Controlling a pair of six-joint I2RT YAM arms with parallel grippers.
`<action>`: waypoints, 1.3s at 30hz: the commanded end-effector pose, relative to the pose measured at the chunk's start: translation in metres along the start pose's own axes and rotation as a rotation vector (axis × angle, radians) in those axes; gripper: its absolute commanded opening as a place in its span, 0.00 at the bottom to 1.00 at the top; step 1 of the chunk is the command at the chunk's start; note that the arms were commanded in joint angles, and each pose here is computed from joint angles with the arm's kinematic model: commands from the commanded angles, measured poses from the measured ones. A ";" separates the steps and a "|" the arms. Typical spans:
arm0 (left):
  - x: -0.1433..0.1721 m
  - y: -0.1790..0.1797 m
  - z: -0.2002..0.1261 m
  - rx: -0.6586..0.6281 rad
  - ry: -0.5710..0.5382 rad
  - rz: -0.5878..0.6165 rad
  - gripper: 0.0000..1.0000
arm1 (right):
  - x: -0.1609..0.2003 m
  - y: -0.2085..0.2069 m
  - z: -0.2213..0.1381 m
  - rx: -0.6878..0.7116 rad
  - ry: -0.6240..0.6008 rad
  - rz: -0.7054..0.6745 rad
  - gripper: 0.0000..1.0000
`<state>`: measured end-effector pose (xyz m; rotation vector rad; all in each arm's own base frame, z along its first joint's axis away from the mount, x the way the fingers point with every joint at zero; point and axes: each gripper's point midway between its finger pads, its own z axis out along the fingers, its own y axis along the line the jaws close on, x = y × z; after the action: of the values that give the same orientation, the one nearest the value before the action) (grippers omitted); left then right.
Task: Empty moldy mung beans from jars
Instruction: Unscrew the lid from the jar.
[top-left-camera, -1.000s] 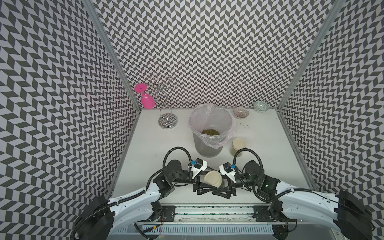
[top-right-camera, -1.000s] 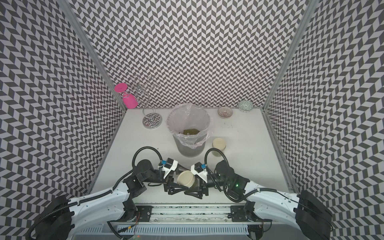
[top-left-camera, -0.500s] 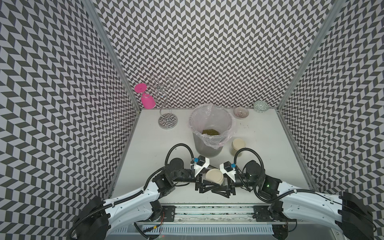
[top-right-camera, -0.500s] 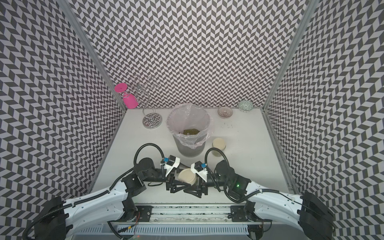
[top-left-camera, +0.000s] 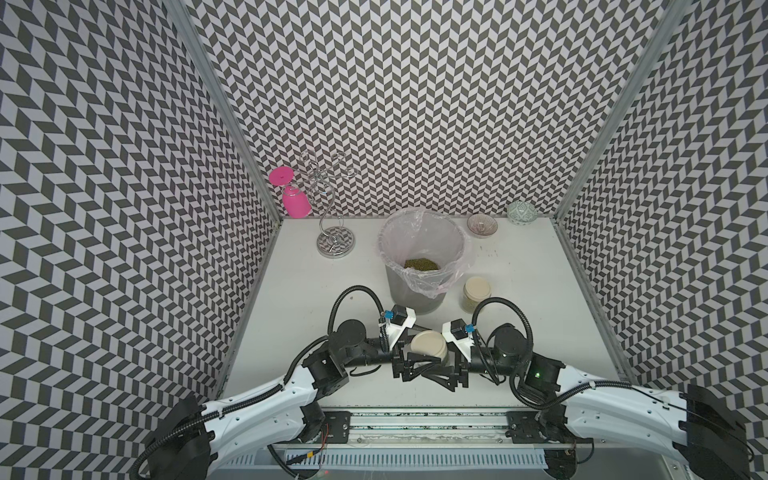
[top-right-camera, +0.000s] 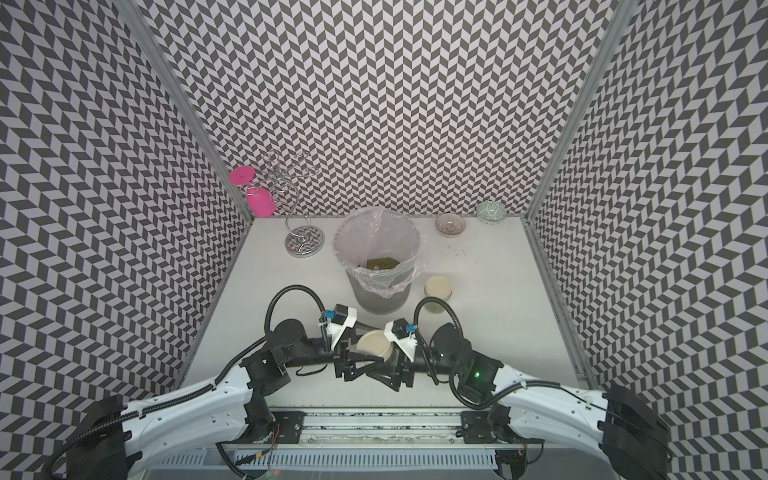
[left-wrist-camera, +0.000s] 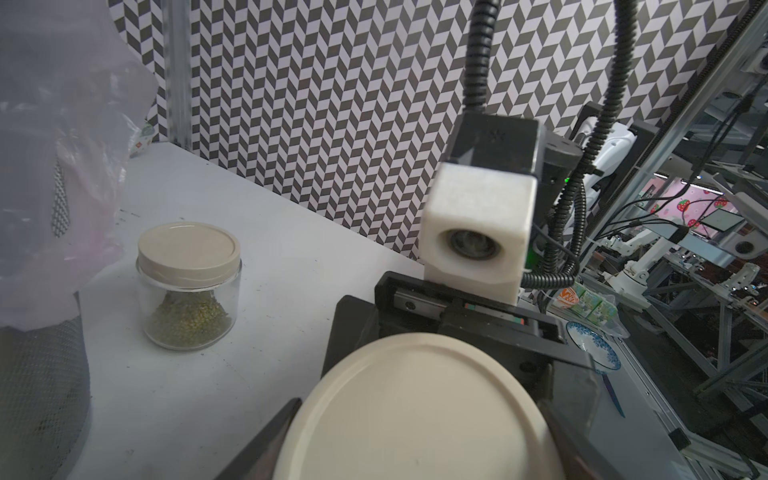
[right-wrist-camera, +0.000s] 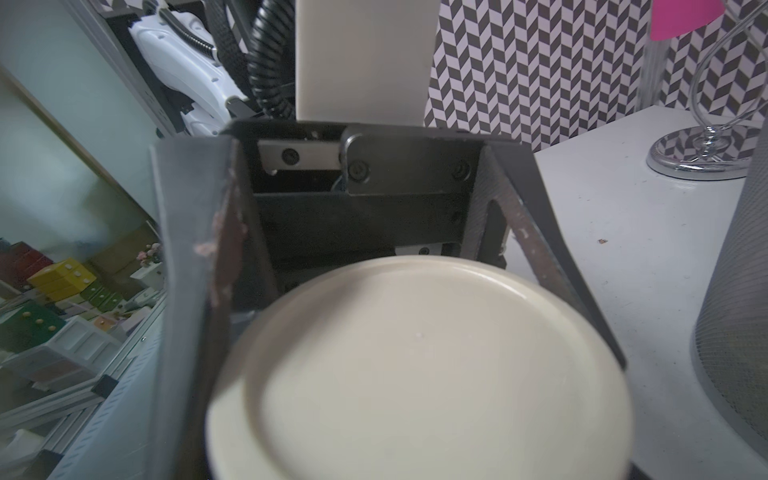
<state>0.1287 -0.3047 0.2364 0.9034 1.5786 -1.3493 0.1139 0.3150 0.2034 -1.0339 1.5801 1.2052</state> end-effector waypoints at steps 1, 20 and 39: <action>0.027 0.064 -0.012 -0.338 0.036 -0.218 0.17 | -0.053 -0.002 -0.008 0.102 -0.199 -0.174 0.52; 0.045 0.103 -0.033 -0.687 0.066 -0.357 0.09 | -0.056 0.005 0.005 0.262 -0.207 -0.232 0.48; 0.055 0.114 -0.035 -0.885 0.172 -0.394 0.13 | -0.056 0.006 0.012 0.402 -0.216 -0.304 0.47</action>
<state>0.1648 -0.3049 0.1876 0.4464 2.1676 -1.0399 0.1380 0.3129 0.1619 -0.9418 1.6374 0.5742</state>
